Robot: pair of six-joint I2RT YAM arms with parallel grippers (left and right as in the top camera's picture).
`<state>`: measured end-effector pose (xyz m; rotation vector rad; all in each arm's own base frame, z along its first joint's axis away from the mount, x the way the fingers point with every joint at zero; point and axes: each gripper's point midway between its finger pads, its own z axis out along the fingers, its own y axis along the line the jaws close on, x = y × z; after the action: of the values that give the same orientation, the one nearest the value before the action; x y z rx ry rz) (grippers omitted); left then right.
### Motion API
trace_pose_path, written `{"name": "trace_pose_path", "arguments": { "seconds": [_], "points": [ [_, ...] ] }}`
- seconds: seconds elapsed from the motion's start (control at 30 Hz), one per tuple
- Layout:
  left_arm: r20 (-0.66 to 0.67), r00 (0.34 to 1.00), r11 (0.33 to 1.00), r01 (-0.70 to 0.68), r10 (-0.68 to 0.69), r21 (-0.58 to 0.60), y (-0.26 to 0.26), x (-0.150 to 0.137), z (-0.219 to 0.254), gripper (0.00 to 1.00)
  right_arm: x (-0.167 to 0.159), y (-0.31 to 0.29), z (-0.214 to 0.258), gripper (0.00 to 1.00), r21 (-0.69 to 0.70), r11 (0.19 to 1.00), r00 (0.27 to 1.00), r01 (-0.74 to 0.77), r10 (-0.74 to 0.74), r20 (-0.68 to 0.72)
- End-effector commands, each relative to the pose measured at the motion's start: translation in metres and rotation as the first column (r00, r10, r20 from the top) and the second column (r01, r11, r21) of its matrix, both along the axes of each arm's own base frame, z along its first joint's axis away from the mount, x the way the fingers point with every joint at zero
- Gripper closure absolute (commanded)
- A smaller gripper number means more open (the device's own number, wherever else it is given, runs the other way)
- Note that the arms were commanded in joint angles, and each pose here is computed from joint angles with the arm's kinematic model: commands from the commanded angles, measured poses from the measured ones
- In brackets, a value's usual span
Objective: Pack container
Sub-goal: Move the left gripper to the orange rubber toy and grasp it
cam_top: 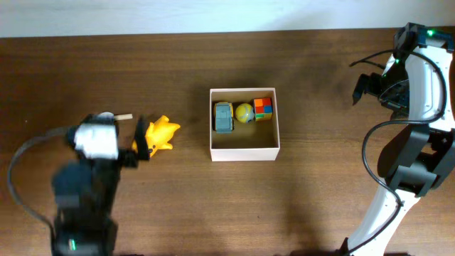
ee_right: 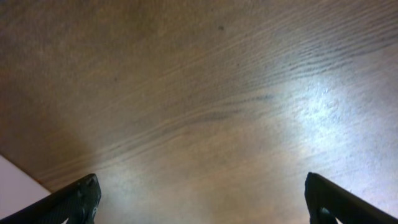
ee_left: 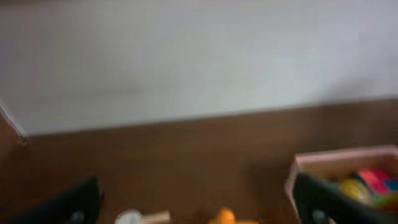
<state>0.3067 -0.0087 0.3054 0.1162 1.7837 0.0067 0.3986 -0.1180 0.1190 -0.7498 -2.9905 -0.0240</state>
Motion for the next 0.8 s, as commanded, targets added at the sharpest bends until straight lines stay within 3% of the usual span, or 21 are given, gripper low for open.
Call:
{"name": "trace_pose_path", "arguments": {
  "seconds": [0.0, 0.1, 0.2, 0.4, 0.53, 0.67, 0.77],
  "points": [
    [-0.14, 0.973, 0.982, 0.175, -0.184, -0.073, -0.031, 0.022, -0.005, 0.01, 0.002, 0.002, 0.005, 0.01, 0.0, 1.0, 1.0, -0.01, 0.01, 0.019],
    [-0.311, 0.906, 0.955, 0.246, -0.287, -0.164, -0.048, 0.026, -0.027, 0.01, 0.002, 0.002, 0.005, 0.01, 0.0, 1.0, 1.0, -0.01, 0.01, 0.019],
    [-0.448, 0.854, 0.962, 0.2, -0.264, -0.185, -0.044, 0.03, -0.057, 0.01, 0.002, 0.002, 0.005, 0.01, 0.0, 1.0, 1.0, -0.01, 0.01, 0.019],
    [-0.661, 0.746, 0.996, 0.041, -0.083, -0.079, -0.013, 0.03, -0.121, 0.01, 0.002, 0.002, 0.005, 0.01, 0.0, 1.0, 1.0, -0.01, 0.01, 0.019],
    [-0.744, 0.664, 0.997, 0.03, -0.076, -0.075, -0.011, 0.025, -0.15, 0.01, 0.002, 0.002, 0.005, 0.01, 0.0, 1.0, 1.0, -0.01, 0.01, 0.019],
    [-0.737, 0.601, 0.941, 0.305, -0.308, -0.145, -0.043, 0.021, -0.161, 0.01, 0.002, 0.002, 0.005, 0.01, 0.0, 1.0, 1.0, -0.01, 0.01, 0.019],
    [-0.746, 0.584, 0.932, 0.335, -0.32, -0.138, -0.044, 0.021, -0.167, 0.01, 0.002, 0.002, 0.005, 0.01, 0.0, 1.0, 1.0, -0.01, 0.01, 0.019]
  ]
}}
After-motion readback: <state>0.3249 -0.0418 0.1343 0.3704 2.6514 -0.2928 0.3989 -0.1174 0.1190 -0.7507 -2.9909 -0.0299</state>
